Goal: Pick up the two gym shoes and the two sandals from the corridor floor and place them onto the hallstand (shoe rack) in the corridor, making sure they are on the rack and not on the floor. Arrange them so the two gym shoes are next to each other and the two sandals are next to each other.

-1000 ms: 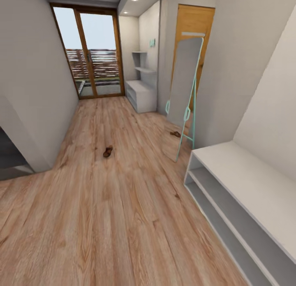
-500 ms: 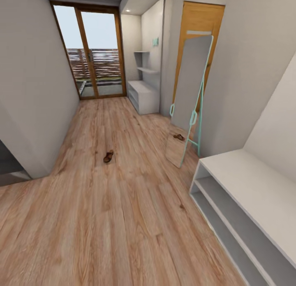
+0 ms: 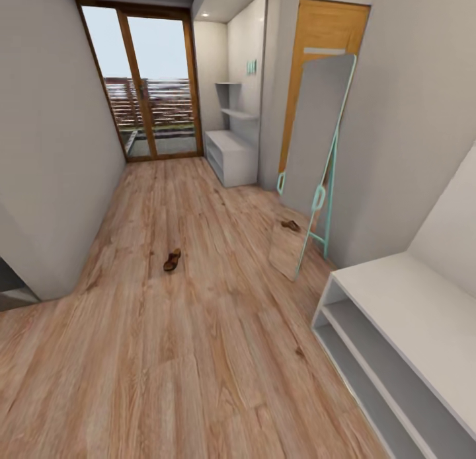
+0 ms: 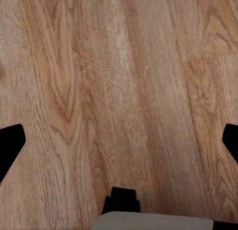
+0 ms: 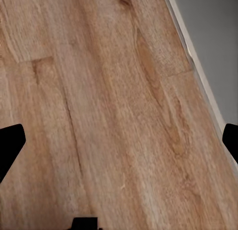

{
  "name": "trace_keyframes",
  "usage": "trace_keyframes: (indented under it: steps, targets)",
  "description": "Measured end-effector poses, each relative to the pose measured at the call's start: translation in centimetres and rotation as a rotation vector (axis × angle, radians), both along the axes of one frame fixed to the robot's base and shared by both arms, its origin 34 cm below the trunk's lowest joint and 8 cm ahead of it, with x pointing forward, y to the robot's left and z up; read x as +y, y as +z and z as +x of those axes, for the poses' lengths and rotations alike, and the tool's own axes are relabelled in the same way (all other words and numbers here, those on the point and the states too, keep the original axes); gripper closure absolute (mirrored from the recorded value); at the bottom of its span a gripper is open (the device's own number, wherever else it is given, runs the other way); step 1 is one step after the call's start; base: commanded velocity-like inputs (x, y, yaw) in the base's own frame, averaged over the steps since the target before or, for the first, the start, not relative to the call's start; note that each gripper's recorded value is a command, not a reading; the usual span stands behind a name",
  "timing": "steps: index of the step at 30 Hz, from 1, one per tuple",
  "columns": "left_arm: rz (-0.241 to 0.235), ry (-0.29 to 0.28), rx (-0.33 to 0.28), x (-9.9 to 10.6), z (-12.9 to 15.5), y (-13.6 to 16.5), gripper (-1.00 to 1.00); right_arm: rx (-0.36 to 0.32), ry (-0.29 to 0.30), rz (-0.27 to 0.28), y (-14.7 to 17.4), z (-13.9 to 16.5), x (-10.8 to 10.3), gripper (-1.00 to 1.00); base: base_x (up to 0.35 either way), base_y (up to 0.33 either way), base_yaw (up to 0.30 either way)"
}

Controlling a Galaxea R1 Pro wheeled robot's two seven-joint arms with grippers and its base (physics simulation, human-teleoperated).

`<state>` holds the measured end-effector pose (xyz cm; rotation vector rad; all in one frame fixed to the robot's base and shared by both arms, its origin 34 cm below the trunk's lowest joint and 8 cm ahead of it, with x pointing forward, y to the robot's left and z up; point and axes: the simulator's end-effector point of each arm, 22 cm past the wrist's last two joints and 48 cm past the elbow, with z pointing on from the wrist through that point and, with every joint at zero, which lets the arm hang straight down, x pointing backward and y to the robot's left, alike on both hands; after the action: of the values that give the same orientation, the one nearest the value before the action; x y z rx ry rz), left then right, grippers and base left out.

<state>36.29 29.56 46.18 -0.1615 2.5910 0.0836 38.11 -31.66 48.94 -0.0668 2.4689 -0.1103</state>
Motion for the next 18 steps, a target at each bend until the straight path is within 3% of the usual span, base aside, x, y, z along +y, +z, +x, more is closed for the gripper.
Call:
trace_keyframes:
  steps: [13,18]
  targets:
    - [0.0,0.001,0.0,0.01,0.0,0.0,-1.0,0.0,0.0,0.0,0.0,0.0,0.0,-1.0,0.325,0.167,-0.004]
    - [0.0,0.001,0.0,0.0,0.01,0.0,-1.0,0.0,0.0,0.0,-0.01,-0.01,0.0,-1.0,0.294,0.218,-0.112]
